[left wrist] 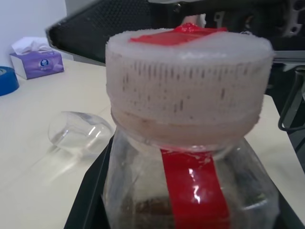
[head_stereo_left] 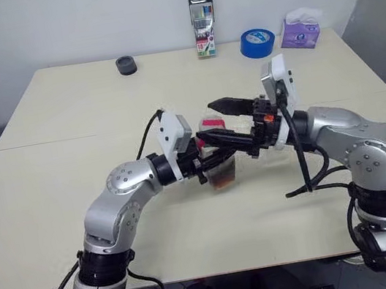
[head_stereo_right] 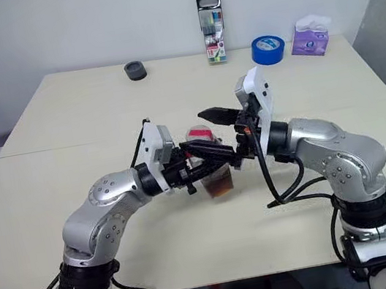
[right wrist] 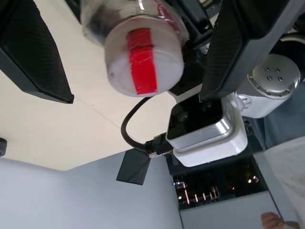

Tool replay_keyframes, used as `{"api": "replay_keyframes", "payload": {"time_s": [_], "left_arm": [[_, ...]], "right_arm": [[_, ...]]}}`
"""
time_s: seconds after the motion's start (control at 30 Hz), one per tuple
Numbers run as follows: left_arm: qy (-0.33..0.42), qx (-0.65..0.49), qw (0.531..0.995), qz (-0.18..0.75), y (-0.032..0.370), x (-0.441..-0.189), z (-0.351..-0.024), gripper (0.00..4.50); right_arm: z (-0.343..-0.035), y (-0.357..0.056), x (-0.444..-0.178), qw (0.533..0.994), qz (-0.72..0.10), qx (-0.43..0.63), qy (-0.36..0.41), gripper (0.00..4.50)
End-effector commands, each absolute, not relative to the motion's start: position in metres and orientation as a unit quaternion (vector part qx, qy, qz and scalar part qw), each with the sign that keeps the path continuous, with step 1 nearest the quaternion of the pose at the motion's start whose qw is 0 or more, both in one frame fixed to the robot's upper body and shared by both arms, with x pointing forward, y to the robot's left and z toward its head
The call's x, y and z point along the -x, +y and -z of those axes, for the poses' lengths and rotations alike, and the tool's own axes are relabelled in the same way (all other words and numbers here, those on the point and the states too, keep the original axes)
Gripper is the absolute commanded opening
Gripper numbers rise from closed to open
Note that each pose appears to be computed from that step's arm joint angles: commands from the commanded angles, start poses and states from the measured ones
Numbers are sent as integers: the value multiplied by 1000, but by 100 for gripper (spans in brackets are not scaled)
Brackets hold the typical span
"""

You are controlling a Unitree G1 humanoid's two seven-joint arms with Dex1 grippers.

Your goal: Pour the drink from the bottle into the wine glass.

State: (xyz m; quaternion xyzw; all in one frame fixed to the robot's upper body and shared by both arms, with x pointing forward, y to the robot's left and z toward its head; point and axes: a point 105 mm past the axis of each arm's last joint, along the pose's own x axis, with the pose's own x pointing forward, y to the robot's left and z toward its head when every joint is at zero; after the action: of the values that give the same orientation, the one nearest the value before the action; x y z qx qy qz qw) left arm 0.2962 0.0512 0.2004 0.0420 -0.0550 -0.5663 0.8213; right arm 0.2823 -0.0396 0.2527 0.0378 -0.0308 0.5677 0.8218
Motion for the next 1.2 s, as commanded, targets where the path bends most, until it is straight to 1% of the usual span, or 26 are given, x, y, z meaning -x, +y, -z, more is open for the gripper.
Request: {"api": "replay_keyframes", "payload": {"time_s": [0.03,0.13,0.23,0.33,0.37,0.57,0.6,0.63,0.67,0.77,0.87,0.9,1.03,1.2], "left_arm": [[-87,-51,811,576,48,-293,-213,180],[-87,-52,810,577,48,-293,-213,180],[-87,-52,809,578,48,-293,-213,180],[-87,-53,809,579,48,-293,-214,180],[-87,-53,809,579,48,-292,-214,180],[-87,-54,812,575,49,-291,-214,180],[-87,-54,812,575,50,-291,-214,180],[-87,-54,812,574,50,-291,-214,180],[-87,-54,813,573,50,-291,-214,180],[-87,-55,814,571,51,-292,-214,180],[-88,-55,814,571,50,-292,-215,180],[-88,-56,814,572,50,-292,-215,180],[-89,-56,813,572,50,-292,-216,180],[-89,-58,812,574,50,-292,-216,180]], "right_arm": [[-263,-40,-272,820,-569,-40,-54,328],[-262,-38,-271,820,-569,-41,-52,216],[-261,-36,-272,820,-568,-37,-55,122],[-260,-35,-273,821,-568,-34,-55,15],[-259,-35,-273,820,-569,-32,-56,3],[-259,-37,-277,819,-570,-29,-58,3],[-260,-37,-277,817,-573,-32,-58,38],[-261,-38,-277,815,-575,-33,-59,55],[-261,-39,-277,815,-576,-32,-59,87],[-260,-40,-277,815,-576,-19,-60,187],[-256,-39,-278,818,-572,-5,-61,297],[-255,-38,-278,818,-572,-4,-60,326],[-251,-36,-277,815,-577,0,-59,326],[-255,-35,-278,816,-574,-10,-64,326]]}}
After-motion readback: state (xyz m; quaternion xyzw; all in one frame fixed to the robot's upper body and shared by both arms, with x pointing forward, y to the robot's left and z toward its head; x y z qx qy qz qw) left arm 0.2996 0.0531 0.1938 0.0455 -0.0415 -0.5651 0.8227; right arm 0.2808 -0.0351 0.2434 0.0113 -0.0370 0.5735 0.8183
